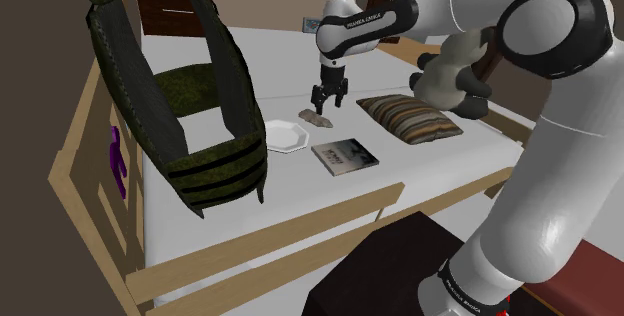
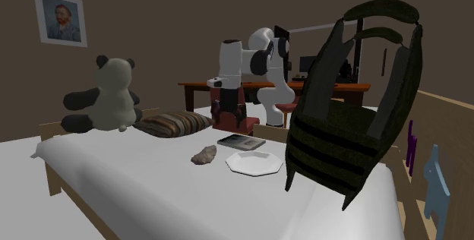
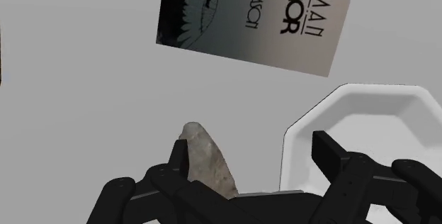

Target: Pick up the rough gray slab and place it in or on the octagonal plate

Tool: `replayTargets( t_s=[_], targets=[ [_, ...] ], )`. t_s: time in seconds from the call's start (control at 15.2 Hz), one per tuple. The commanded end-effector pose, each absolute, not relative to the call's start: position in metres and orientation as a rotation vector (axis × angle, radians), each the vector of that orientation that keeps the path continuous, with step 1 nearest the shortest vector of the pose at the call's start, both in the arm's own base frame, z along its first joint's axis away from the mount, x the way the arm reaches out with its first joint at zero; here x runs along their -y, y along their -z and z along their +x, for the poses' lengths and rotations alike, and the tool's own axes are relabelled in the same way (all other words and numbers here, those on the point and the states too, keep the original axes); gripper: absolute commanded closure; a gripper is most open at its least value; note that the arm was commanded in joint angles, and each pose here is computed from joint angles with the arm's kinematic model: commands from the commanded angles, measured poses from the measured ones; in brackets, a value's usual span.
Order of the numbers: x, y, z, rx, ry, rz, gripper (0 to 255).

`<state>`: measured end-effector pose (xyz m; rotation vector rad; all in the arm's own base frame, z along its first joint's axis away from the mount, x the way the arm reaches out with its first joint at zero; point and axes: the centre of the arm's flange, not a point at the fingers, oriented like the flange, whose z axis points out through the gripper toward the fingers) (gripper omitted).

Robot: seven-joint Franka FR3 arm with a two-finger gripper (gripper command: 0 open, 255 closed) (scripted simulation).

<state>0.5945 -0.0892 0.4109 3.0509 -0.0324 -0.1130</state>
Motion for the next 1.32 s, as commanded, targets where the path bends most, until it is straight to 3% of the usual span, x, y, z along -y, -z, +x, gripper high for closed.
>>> replayTargets(
  t_s=[0.0,0.4,1.25],
  targets=[
    [0.099,-0.398,0.616,0.027,0.119,3.042,0],
    [0.126,-0.357,0.677,0.013,0.140,3.015,0],
    [0.131,-0.317,0.674,0.013,0.140,3.015,0]
  ],
)
